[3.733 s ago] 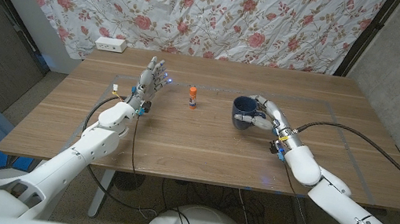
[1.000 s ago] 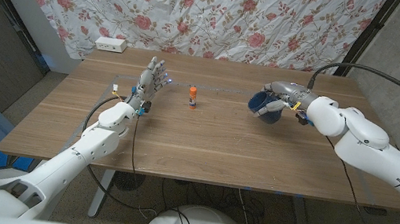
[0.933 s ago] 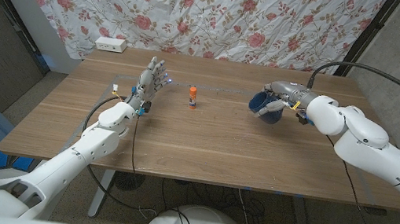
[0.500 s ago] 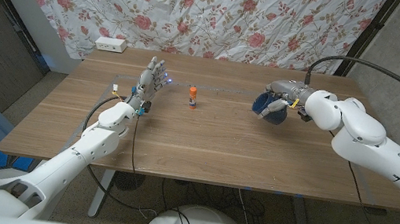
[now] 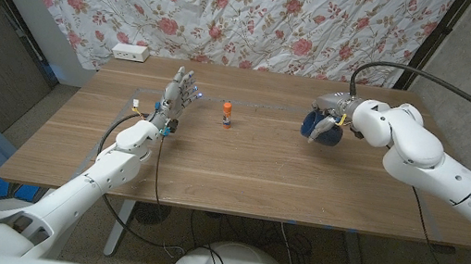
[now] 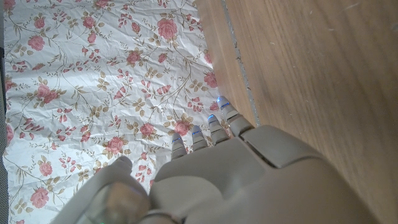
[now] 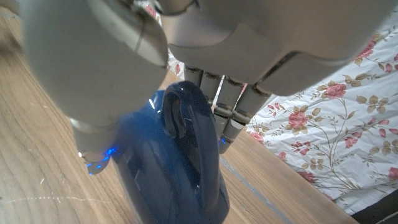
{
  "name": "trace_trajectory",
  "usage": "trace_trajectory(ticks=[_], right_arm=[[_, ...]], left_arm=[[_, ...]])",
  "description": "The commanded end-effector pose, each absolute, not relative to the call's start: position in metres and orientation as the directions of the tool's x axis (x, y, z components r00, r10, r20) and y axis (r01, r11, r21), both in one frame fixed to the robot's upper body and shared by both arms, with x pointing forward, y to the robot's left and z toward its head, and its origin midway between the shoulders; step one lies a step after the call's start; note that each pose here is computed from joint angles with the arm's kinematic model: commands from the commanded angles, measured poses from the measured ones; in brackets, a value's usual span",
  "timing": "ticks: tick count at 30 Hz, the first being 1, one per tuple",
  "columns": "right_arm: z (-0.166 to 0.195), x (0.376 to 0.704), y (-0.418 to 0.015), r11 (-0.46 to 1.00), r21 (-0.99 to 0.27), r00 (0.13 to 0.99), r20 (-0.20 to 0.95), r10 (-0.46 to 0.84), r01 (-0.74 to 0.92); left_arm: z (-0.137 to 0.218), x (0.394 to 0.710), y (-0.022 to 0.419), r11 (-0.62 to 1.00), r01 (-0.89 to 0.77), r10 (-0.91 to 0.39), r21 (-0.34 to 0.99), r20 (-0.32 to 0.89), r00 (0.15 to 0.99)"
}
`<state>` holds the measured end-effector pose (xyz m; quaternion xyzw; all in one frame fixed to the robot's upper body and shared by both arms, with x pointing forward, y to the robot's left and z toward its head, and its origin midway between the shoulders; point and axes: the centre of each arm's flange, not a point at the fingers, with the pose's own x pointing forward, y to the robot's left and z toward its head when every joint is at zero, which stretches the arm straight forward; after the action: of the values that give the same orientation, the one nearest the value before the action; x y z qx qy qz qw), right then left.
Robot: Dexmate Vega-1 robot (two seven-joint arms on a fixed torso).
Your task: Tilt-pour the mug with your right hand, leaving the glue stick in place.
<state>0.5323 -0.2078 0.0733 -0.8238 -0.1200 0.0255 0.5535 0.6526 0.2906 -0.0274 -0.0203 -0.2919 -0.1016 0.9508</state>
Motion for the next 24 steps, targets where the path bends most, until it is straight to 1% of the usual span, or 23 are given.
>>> trace_trajectory(ticks=[1, 15, 24], right_arm=[[0.082, 0.536, -0.201, -0.486, -0.864, 0.985, 0.061, 0.164, 0.134], [0.085, 0.541, -0.193, -0.581, -0.811, 0.994, -0.005, 0.112, 0.062], [0.088, 0.544, -0.185, -0.644, -0.764, 0.996, -0.021, 0.088, 0.040]], left_arm=[[-0.027, 0.653, 0.291, 0.979, 0.205, -0.181, 0.021, 0.559, 0.809], [-0.027, 0.653, 0.291, 0.979, 0.205, -0.181, 0.021, 0.559, 0.809], [-0.027, 0.653, 0.291, 0.979, 0.202, -0.178, 0.018, 0.560, 0.809]])
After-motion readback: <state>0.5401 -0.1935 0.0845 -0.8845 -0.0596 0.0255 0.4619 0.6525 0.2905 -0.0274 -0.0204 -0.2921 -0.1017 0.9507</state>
